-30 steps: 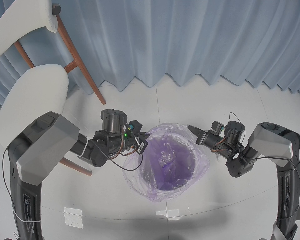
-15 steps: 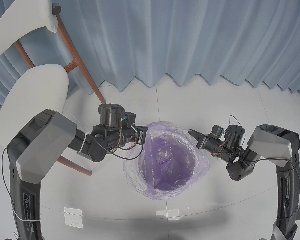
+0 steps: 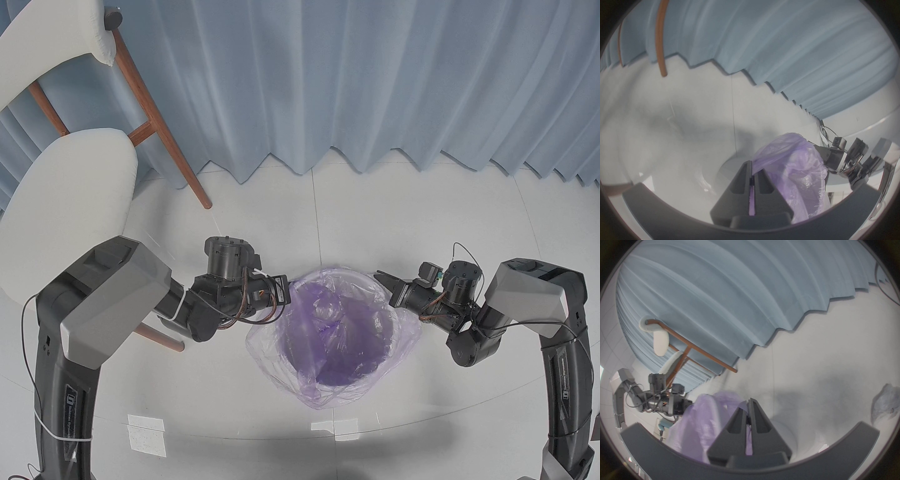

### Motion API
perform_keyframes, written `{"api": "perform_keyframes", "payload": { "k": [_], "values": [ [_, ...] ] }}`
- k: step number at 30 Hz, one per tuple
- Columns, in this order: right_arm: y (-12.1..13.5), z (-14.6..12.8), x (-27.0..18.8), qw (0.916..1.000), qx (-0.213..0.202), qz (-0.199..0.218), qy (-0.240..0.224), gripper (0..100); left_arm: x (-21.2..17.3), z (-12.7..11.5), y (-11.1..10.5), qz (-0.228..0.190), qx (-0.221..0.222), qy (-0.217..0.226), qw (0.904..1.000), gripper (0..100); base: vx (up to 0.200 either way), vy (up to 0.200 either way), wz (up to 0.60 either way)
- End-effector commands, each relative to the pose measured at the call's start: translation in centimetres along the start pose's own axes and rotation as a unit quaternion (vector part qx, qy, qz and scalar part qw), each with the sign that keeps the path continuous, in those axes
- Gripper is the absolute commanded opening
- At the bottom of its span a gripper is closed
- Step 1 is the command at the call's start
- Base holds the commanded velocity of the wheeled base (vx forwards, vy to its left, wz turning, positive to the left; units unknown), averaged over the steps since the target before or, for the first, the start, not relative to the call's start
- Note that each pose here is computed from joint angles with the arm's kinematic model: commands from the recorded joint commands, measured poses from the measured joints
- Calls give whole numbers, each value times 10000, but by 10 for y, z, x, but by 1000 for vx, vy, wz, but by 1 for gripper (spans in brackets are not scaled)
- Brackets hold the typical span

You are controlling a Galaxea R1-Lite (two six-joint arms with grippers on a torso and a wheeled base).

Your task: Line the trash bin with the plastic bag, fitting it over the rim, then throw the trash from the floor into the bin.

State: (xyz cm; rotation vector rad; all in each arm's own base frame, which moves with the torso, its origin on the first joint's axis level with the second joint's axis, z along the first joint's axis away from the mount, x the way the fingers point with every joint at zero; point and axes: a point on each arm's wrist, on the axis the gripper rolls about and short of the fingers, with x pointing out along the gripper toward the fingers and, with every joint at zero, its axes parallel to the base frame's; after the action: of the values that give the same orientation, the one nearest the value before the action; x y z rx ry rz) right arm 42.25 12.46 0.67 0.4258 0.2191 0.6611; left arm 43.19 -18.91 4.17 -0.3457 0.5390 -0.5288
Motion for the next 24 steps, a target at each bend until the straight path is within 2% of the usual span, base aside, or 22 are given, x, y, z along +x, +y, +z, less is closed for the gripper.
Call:
{"api": "perform_keyframes", "payload": {
  "k": [1, 5, 13, 16, 17, 18, 19, 24],
  "values": [
    [-14, -15, 8, 9999, 51, -73, 60, 0, 10, -12, 11, 105, -346, 132, 9993, 0, 0, 0, 0],
    [-13, -8, 14, 10000, 14, 6, -88, 0, 8, -4, 9, 25, -600, -73, 9982, 0, 0, 0, 0],
    [-13, -6, 14, 9999, 31, -2, -108, 0, 6, 4, 8, -56, -573, -403, 9975, 0, 0, 0, 0],
    [-11, -2, 13, 9999, 21, 7, -127, 0, -3, 15, 7, -26, -577, -523, 9970, 0, 0, 0, 0],
    [-10, -2, 13, 9999, 18, 10, -133, 100, -3, 15, 6, -29, -575, -530, 9969, 0, 0, 0, 0],
    [-9, 3, 11, 9999, 6, 8, -165, 100, -11, 20, 3, -26, -569, -540, 9969, 0, 0, 0, 0],
    [-8, 4, 11, 9999, 6, 8, -165, 100, -12, 20, 2, -26, -569, -540, 9969, 100, 0, 0, 0],
    [0, 20, -10, 9995, 136, -29, -273, 100, -39, 28, -7, -26, -553, -608, 9966, 100, 0, 0, 0]
  ]
}}
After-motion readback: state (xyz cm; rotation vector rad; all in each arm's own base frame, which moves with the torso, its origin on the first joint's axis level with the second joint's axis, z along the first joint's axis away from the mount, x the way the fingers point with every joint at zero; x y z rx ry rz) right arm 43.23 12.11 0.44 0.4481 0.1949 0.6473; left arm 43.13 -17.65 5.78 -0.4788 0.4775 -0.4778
